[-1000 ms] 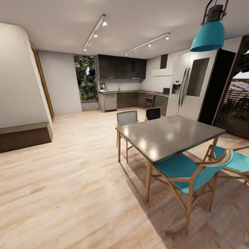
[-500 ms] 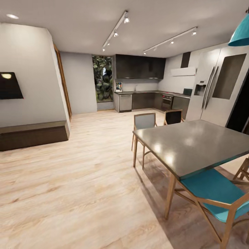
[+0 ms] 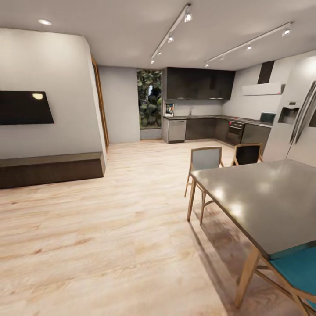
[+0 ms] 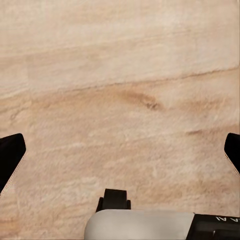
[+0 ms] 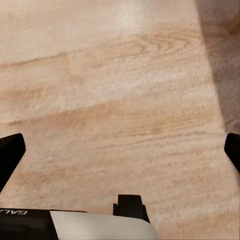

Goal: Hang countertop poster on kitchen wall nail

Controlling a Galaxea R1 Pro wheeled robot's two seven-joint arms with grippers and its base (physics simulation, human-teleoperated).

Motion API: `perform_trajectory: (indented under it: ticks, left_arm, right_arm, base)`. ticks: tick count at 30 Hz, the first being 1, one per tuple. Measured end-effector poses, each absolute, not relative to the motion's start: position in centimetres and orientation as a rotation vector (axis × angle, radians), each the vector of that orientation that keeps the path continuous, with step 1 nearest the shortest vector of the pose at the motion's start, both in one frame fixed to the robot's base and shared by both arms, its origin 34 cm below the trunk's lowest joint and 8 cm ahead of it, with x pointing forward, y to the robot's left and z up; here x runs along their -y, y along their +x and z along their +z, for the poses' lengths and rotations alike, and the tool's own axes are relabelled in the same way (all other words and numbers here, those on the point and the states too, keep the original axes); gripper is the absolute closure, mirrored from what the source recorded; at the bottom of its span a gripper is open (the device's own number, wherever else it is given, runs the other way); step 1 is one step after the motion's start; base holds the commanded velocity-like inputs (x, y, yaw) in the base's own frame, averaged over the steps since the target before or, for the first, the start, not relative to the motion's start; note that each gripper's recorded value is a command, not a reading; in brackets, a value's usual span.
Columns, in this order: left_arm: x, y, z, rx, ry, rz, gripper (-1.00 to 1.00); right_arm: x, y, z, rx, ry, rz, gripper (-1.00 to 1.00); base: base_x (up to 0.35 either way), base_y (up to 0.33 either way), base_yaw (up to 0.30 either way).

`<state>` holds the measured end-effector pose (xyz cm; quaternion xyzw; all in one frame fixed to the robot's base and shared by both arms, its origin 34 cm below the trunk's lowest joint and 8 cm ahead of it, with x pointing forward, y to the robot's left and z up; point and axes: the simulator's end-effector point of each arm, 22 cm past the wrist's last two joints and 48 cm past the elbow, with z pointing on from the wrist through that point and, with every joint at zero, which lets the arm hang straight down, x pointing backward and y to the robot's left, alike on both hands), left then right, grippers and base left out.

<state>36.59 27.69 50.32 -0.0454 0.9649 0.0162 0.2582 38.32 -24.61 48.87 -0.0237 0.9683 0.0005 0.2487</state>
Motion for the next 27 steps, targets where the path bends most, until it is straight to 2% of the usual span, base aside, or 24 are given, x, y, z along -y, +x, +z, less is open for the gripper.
perform_trajectory:
  ticks: [27]
  left_arm:
    - [-27.74,36.52,50.28,-2.617,-0.122,0.047,-1.00]
  right_arm:
    - [25.20,38.15,48.78,-2.642,-0.067,-0.008,-1.00]
  base:
    - [0.341,0.037,0.005]
